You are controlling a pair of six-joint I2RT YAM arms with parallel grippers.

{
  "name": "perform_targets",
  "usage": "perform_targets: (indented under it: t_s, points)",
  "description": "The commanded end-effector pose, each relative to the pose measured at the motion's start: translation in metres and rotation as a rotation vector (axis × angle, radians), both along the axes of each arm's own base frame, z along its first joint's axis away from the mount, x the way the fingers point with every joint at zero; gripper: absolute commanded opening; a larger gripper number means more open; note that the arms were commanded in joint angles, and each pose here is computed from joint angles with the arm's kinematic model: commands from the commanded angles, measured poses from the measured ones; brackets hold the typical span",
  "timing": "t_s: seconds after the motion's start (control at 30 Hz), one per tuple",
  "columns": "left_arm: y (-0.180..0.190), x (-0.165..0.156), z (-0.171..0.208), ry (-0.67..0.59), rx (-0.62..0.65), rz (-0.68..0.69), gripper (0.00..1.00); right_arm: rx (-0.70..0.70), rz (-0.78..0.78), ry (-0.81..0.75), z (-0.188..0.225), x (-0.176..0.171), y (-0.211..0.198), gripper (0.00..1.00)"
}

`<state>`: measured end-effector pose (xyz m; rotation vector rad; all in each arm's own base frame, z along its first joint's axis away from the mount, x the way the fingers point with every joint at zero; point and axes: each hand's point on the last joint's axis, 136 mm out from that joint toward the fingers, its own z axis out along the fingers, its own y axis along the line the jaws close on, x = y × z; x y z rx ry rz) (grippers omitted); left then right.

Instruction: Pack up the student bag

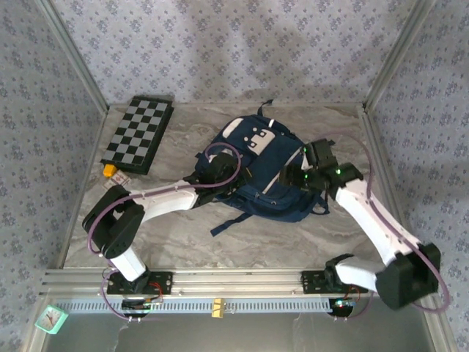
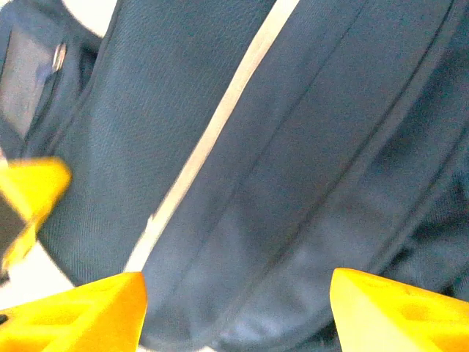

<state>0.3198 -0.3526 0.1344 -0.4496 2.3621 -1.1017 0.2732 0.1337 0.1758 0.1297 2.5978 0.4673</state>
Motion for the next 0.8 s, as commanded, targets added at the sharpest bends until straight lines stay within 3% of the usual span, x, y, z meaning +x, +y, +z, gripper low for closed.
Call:
perform_targets:
  t_s: [0.0, 0.23, 0.33, 0.5, 0.67, 0.77]
  points:
    - [-0.011, 0.005, 0.015, -0.011, -0.055, 0.006, 0.0, -0.124, -0.059, 0.062, -0.028, -0.038, -0.009, 0.68]
    - [-0.021, 0.005, 0.016, 0.011, -0.121, -0.004, 0.0, -0.138, -0.077, -0.025, -0.023, -0.046, 0.044, 0.6]
    - [-0.019, 0.005, 0.014, 0.021, -0.122, 0.003, 0.0, -0.082, -0.104, -0.019, -0.026, -0.042, 0.071, 0.58]
    - [-0.017, 0.004, 0.017, 0.024, -0.147, 0.01, 0.0, -0.094, -0.214, 0.004, -0.035, -0.033, 0.087, 0.5]
    - [-0.015, 0.006, 0.015, 0.032, -0.162, 0.01, 0.0, -0.095, -0.273, -0.018, -0.037, -0.023, 0.101, 0.5]
    - [-0.013, 0.008, 0.013, 0.043, -0.185, 0.017, 0.0, -0.174, -0.346, 0.009, -0.041, -0.019, 0.092, 0.5]
